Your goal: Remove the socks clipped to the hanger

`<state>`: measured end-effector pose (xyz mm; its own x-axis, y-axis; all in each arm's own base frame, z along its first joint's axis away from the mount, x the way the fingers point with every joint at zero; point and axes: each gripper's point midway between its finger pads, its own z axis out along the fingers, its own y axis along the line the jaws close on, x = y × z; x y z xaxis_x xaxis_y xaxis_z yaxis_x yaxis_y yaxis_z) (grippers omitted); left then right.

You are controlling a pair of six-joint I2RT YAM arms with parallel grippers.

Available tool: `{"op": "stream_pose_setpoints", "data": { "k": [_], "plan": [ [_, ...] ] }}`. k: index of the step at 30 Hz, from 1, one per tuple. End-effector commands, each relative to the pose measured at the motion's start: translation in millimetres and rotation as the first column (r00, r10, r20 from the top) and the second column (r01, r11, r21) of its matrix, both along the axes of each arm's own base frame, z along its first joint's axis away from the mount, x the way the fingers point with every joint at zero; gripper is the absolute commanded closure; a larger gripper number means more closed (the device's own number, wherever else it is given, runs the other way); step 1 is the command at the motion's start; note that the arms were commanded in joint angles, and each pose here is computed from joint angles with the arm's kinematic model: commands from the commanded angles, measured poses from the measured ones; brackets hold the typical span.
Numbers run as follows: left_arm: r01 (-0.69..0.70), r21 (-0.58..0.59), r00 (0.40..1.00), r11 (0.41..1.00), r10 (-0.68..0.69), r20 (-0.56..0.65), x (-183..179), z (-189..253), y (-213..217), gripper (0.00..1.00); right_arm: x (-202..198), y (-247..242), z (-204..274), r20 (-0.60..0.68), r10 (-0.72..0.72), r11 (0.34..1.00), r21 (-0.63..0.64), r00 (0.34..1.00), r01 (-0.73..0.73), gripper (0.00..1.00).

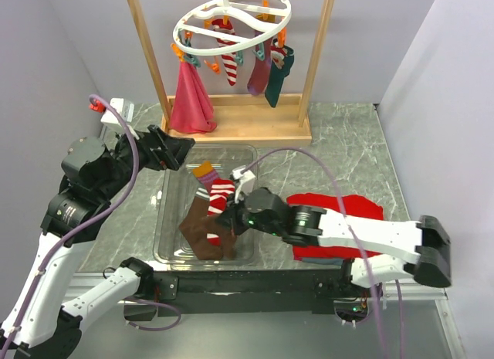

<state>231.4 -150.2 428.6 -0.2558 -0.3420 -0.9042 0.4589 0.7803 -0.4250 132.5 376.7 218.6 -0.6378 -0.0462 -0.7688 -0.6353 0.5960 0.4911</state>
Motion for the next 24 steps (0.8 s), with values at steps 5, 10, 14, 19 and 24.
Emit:
{"op": "stream_pose_setpoints", "data": {
  "k": [5,10,14,19,24],
  "plan": [
    [-0.016,0.021,0.999,1.0,0.015,0.039,-3.5,8.5,6.2,0.02,107.9,32.5,-51.4,0.143,-0.244,0.917,-0.288,0.959,0.276,1.0],
    [-0.017,0.013,0.999,1.0,0.017,0.033,-7.1,8.8,7.8,0.03,177.0,63.8,-52.0,0.295,-0.322,0.805,-0.415,0.9,0.424,1.0],
    [-0.011,0.004,0.999,1.0,0.011,0.038,-15.1,12.7,10.2,0.03,190.0,82.9,-86.9,0.294,-0.217,0.783,-0.517,0.931,0.346,0.78],
    [-0.008,-0.01,0.999,1.0,0.009,0.039,-19.8,13.8,11.3,0.03,174.2,78.6,-79.0,0.246,-0.179,0.847,-0.454,0.953,0.276,0.49],
    [-0.014,-0.04,0.999,0.999,0.016,0.045,-21.5,16.7,12.2,0.04,162.8,62.7,-71.0,0.204,-0.17,0.881,-0.406,0.964,0.242,0.29]
  ]
}}
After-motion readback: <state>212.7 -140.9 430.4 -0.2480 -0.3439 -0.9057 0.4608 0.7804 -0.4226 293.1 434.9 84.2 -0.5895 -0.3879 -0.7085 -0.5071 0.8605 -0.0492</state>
